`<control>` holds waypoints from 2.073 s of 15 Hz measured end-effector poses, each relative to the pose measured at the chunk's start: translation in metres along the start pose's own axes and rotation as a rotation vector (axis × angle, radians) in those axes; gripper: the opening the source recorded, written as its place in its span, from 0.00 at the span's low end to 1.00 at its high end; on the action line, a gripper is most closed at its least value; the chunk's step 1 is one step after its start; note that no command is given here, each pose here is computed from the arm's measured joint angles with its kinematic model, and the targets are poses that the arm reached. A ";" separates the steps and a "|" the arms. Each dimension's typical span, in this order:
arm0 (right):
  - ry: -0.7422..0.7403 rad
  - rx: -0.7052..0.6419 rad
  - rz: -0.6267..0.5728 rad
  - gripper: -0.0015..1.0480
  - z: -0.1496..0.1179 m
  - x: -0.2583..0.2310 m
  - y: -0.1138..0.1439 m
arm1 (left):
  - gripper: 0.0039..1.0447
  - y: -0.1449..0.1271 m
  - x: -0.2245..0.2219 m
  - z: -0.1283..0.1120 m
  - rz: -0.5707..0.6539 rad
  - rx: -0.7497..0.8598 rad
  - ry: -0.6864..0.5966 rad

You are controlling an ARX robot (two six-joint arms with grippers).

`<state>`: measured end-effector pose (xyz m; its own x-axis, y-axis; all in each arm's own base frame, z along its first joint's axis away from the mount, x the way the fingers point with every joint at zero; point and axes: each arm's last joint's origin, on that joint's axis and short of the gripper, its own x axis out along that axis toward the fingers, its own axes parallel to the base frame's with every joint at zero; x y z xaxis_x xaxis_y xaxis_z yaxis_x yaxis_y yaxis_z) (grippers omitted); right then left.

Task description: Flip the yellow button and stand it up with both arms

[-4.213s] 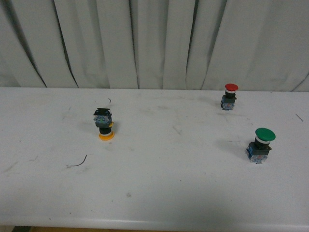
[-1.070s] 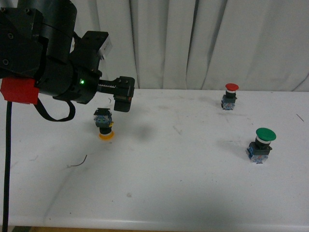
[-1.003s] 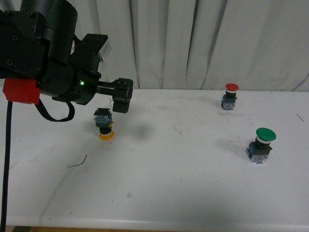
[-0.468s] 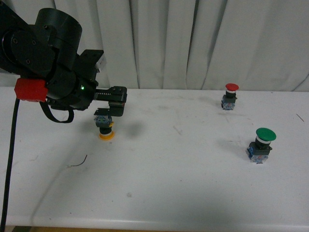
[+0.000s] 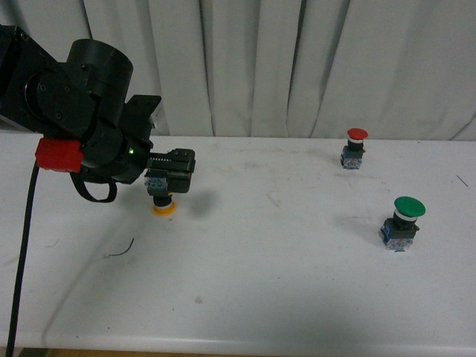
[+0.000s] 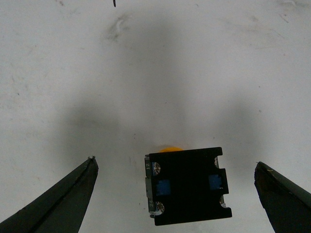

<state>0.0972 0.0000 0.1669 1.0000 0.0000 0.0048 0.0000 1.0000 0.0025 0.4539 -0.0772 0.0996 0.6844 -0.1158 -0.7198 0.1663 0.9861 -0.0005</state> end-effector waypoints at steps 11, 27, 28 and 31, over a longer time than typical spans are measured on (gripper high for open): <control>0.000 0.000 0.000 0.94 0.000 0.000 0.000 | 0.35 -0.002 0.000 0.001 0.020 0.006 -0.006; 0.000 0.000 0.000 0.94 0.000 0.000 0.000 | 0.34 -0.058 -0.203 -0.059 -0.525 -0.244 -0.431; 0.000 0.000 0.000 0.94 0.000 0.000 0.000 | 0.34 -0.055 -0.204 -0.063 -0.594 -0.293 -0.446; 0.000 0.000 0.000 0.94 0.000 0.000 0.000 | 0.34 -0.055 -0.204 -0.065 -0.853 -0.464 -0.510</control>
<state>0.0972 0.0000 0.1669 1.0000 0.0000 0.0048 0.0000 1.0000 0.0025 0.2594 -0.1003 0.2012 0.7024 -0.7117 0.0134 0.5147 0.4948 -0.7002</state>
